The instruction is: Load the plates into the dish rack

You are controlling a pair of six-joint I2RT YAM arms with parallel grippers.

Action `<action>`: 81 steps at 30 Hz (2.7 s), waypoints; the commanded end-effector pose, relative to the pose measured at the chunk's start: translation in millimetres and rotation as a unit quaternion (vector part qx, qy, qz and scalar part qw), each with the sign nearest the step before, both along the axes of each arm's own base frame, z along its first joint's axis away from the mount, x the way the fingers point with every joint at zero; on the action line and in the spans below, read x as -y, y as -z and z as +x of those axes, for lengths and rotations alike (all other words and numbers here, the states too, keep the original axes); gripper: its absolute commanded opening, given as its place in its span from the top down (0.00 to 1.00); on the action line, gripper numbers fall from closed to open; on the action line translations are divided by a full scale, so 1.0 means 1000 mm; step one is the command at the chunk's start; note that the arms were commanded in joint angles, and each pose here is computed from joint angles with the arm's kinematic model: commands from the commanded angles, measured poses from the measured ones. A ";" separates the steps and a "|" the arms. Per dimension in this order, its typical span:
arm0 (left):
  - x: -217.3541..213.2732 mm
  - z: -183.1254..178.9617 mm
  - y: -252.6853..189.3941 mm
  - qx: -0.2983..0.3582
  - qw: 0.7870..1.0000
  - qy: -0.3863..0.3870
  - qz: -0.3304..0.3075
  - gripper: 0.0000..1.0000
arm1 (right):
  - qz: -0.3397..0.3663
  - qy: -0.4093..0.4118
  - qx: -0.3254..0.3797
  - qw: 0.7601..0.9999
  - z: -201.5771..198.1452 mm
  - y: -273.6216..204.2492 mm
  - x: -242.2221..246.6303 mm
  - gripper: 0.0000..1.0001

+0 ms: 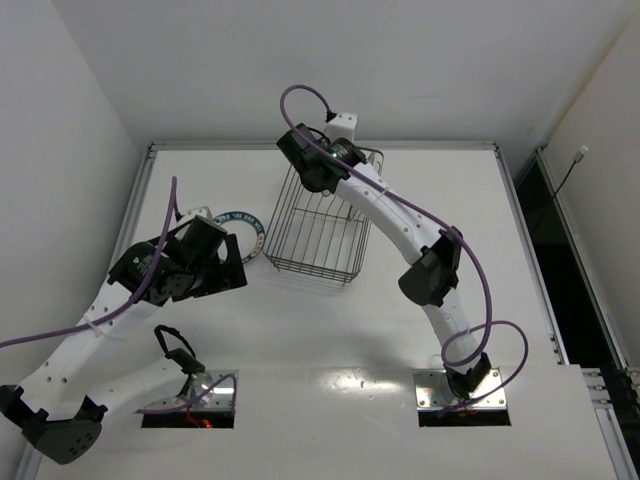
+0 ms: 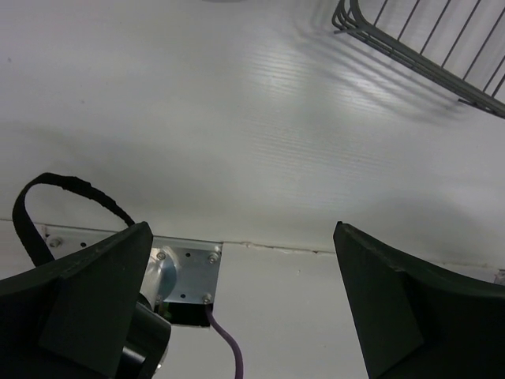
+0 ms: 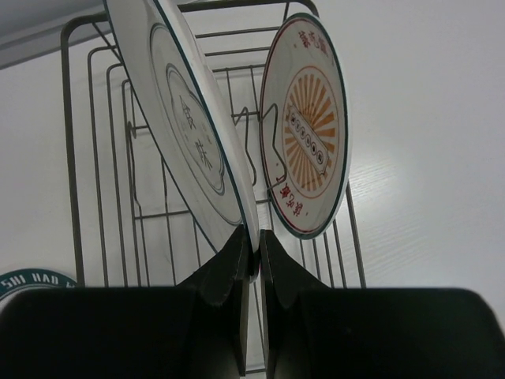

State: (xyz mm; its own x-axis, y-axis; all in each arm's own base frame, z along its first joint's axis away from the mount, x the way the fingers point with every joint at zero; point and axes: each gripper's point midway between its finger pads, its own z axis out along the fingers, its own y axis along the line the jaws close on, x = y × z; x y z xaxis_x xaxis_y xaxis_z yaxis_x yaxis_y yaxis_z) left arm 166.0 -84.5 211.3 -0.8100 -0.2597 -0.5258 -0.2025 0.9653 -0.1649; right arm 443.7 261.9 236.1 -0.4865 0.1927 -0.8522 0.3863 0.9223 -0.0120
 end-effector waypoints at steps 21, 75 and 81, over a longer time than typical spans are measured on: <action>0.099 0.185 0.014 0.143 0.975 0.141 0.098 0.00 | 0.099 -0.106 0.104 0.984 -0.139 -0.208 0.101 1.00; 0.089 0.190 0.173 -0.121 0.991 -0.047 -0.017 0.00 | -0.118 -0.132 -0.017 0.984 -0.060 -0.081 0.043 1.00; 0.066 0.186 0.129 -0.087 0.993 -0.074 0.020 0.00 | -0.170 -0.112 -0.038 0.978 -0.025 -0.030 0.026 1.00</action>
State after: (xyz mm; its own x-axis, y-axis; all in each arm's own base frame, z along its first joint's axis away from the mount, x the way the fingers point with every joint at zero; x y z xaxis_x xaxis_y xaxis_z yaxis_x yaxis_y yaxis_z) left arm 357.2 -169.3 45.5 -0.8756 -0.3510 -0.3318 -0.3308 0.9363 -0.1178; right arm 399.0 233.7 243.8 -0.6335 -0.2414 -0.7351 0.0831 0.9234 -0.3748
